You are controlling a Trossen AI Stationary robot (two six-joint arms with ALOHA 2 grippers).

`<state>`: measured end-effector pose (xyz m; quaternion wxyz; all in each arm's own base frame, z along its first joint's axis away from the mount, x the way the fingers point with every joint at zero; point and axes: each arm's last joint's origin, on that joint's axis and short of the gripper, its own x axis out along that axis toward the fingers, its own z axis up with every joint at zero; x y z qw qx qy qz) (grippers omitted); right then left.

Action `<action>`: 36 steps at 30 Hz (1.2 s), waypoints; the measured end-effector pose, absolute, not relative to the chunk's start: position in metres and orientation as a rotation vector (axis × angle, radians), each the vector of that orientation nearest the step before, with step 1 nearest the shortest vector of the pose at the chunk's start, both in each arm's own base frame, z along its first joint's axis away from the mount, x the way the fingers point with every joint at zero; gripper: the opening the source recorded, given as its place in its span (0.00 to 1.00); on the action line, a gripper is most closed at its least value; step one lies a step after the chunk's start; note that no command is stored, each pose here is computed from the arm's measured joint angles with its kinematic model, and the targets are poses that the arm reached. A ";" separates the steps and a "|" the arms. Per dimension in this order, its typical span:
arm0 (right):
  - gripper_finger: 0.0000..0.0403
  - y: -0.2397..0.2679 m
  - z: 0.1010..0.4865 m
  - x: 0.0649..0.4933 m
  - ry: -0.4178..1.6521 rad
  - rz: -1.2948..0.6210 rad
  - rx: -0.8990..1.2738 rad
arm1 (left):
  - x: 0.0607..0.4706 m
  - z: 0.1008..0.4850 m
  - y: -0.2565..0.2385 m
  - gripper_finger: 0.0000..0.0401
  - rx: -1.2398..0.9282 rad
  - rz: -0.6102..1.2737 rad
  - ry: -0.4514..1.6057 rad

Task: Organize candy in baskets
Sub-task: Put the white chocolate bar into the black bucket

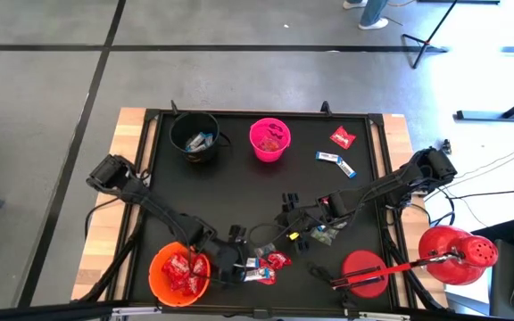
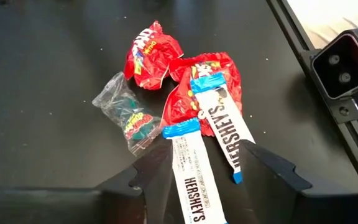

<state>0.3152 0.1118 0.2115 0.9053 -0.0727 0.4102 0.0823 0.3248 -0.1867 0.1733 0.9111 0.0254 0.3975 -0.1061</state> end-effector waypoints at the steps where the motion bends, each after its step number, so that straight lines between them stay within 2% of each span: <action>1: 0.54 0.112 0.212 0.315 0.848 0.170 -0.150 | 0.325 0.173 -0.186 0.46 0.049 -0.222 0.822; 8: 0.54 0.111 0.212 0.315 0.843 0.144 -0.162 | 0.328 0.173 -0.182 0.53 0.003 -0.249 0.840; 14: 0.54 0.111 0.212 0.316 0.841 0.138 -0.165 | 0.329 0.173 -0.179 0.52 -0.061 -0.234 0.860; 20: 0.54 0.111 0.212 0.316 0.840 0.138 -0.164 | 0.329 0.179 -0.176 0.52 -0.026 -0.184 0.966; 27: 0.54 0.111 0.212 0.316 0.840 0.138 -0.165 | 0.336 0.193 -0.179 0.52 -0.026 -0.189 0.939; 36: 0.54 0.109 0.211 0.315 0.850 0.079 -0.190 | 0.344 0.156 -0.184 0.52 -0.093 -0.215 1.050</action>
